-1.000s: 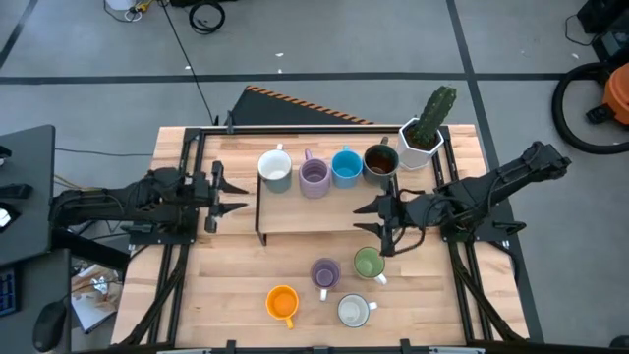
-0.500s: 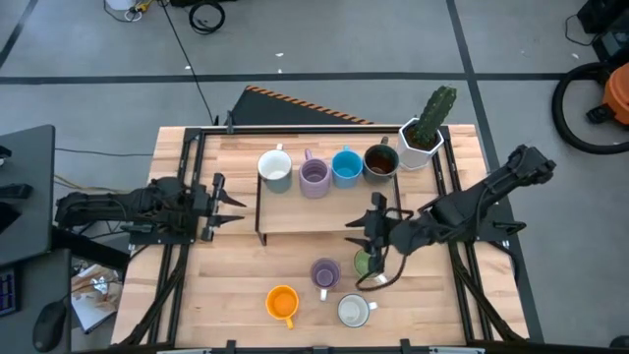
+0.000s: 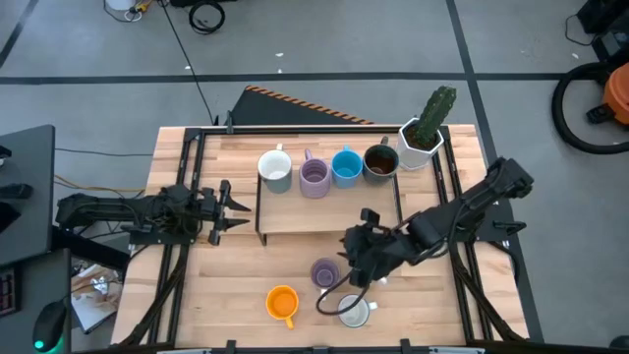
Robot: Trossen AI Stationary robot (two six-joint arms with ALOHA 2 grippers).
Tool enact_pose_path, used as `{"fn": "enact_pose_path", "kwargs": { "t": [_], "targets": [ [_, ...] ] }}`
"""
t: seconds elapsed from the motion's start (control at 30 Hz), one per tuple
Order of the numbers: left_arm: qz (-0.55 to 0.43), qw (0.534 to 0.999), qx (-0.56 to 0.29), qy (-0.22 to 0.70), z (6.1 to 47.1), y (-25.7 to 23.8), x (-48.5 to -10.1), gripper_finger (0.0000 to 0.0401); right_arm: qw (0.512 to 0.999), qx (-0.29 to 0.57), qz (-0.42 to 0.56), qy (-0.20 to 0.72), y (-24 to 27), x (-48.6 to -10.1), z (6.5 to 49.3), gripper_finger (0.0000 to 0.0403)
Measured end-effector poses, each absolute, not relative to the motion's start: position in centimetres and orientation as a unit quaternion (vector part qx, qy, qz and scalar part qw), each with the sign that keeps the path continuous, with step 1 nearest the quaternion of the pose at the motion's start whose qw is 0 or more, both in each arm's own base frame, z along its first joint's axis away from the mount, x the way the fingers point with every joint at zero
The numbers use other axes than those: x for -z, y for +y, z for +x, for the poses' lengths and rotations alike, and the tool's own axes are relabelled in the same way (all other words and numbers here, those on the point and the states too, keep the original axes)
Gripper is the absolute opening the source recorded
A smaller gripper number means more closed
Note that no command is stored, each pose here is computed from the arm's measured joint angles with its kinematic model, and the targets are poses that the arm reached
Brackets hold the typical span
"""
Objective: Place coffee mugs
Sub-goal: Put the purple mug on the shelf
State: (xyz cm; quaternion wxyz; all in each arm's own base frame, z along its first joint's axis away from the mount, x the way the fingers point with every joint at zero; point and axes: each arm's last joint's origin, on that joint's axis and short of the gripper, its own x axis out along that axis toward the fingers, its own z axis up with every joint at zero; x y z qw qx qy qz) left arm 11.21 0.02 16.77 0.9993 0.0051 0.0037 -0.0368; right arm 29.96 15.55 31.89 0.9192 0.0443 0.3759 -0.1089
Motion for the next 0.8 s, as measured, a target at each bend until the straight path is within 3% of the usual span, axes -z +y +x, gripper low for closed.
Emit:
{"fn": "enact_pose_path", "kwargs": {
  "t": [0.4,0.8],
  "targets": [
    [-0.034,0.999,0.036,-0.015,11.2,0.0,-17.2,0.0149,0.903,0.071,0.030,0.423,18.1,-32.9,34.5,0.0155],
    [-0.062,0.998,0.009,-0.015,11.2,0.2,-17.1,0.0149,0.862,0.042,0.024,0.505,19.6,-29.7,36.3,0.0155]
  ]
}}
